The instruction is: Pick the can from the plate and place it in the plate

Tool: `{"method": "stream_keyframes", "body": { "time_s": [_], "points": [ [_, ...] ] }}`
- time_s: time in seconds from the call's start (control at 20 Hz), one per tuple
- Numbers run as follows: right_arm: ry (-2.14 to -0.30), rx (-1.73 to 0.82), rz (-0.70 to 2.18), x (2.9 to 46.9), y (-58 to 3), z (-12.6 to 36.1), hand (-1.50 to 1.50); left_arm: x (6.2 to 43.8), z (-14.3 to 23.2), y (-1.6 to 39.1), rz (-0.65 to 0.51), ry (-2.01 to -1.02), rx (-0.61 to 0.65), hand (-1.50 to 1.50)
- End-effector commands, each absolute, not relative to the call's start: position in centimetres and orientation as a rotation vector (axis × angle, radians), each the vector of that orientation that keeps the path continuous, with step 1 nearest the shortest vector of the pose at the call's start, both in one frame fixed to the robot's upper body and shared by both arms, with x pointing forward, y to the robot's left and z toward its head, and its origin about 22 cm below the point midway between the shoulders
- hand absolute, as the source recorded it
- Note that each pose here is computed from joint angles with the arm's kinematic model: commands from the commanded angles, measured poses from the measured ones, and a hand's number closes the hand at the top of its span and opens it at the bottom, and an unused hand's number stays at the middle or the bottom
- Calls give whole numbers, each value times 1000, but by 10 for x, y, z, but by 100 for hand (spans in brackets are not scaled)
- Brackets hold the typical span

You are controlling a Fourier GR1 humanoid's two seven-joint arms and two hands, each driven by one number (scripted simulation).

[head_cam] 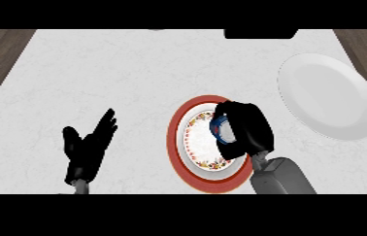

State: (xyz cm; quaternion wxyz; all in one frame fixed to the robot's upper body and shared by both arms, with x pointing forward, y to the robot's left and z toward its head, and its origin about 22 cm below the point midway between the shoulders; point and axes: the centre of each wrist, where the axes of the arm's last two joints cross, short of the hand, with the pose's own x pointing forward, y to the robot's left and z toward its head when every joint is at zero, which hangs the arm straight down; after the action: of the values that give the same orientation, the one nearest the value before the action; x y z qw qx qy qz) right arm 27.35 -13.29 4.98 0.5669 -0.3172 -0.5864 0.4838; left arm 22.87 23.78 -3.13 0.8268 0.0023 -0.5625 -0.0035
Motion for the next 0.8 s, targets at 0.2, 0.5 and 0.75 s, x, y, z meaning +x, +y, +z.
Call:
{"method": "stream_keyframes", "body": {
  "time_s": [0.2, 0.5, 0.75],
  "points": [
    [-1056, -1246, 367, 331, -197, 81, 150, 231, -26, 239, -11, -1222, 7, 0],
    [-911, -1536, -77, 366, -221, 125, 150, 236, -21, 230, -61, -1245, -20, 0],
    [-829, -1683, -395, 385, -240, 153, 150, 242, -19, 224, -85, -1245, -40, 0]
  ]
}}
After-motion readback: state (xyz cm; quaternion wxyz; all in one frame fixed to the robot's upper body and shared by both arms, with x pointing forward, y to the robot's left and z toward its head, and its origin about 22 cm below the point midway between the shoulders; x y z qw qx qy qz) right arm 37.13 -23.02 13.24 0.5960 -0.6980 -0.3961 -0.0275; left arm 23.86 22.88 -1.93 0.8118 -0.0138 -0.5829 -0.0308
